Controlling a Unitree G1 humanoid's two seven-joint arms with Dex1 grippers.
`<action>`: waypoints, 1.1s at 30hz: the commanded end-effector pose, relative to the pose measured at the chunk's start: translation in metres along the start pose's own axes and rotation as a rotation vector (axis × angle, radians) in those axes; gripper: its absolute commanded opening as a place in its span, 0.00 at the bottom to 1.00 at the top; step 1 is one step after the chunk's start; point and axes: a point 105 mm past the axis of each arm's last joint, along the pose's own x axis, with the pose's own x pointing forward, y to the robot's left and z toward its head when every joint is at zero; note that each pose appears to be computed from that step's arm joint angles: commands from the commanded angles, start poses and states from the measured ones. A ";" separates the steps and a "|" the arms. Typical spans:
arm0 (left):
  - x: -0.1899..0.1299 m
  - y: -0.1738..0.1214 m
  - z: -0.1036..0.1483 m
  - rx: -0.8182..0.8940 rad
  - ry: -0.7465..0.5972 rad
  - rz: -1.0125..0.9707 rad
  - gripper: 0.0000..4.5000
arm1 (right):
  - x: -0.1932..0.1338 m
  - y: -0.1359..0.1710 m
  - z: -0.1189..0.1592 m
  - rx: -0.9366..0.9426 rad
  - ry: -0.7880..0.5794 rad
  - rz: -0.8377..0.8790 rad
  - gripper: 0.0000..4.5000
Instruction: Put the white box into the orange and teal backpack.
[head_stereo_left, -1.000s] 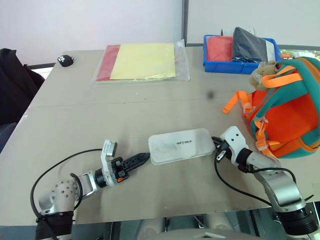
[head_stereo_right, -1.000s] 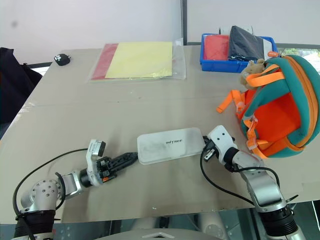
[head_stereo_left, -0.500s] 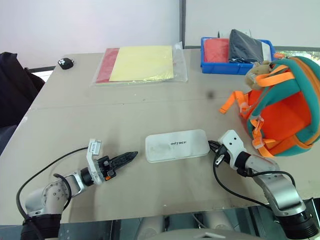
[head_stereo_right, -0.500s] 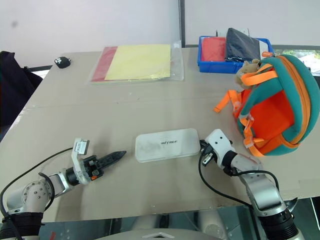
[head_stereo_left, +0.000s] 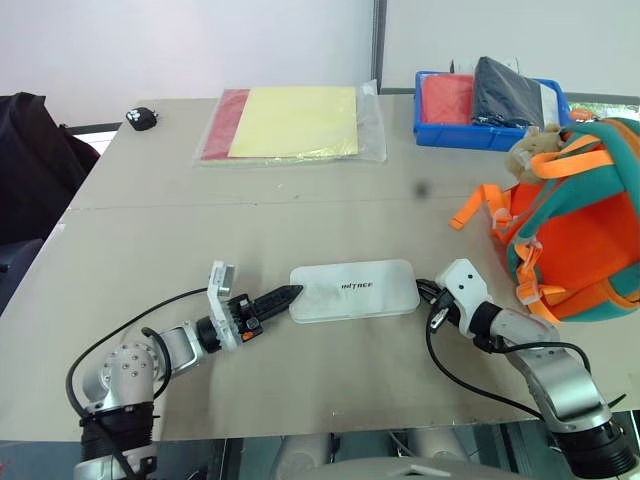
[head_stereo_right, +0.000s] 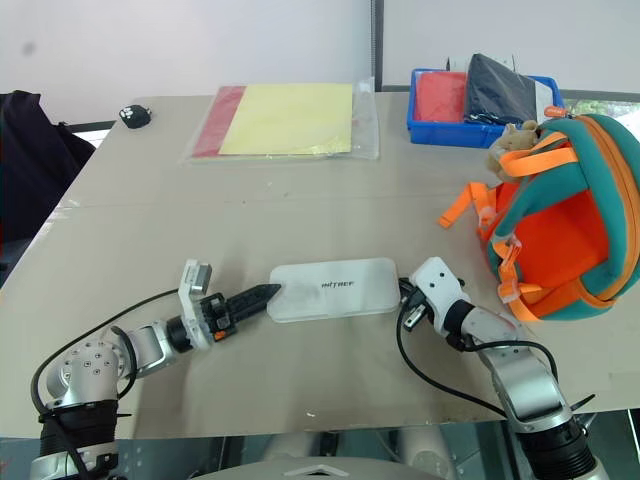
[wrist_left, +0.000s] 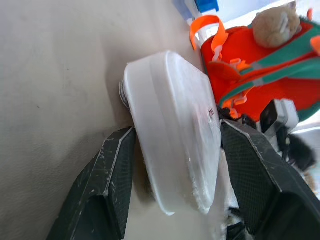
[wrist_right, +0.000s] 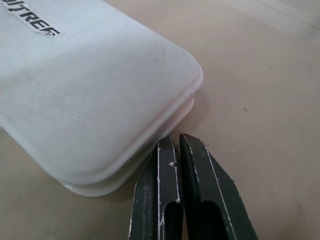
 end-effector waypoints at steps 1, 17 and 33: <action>-0.002 0.002 -0.021 -0.088 0.117 0.012 0.72 | 0.000 0.001 0.012 -0.028 -0.046 0.002 0.00; 0.018 -0.012 -0.034 -0.125 0.185 -0.073 0.37 | 0.002 0.003 0.016 -0.032 -0.068 0.006 0.00; -0.007 -0.054 0.046 0.269 -0.129 -0.167 0.23 | -0.009 -0.017 0.040 0.122 -0.205 -0.024 0.19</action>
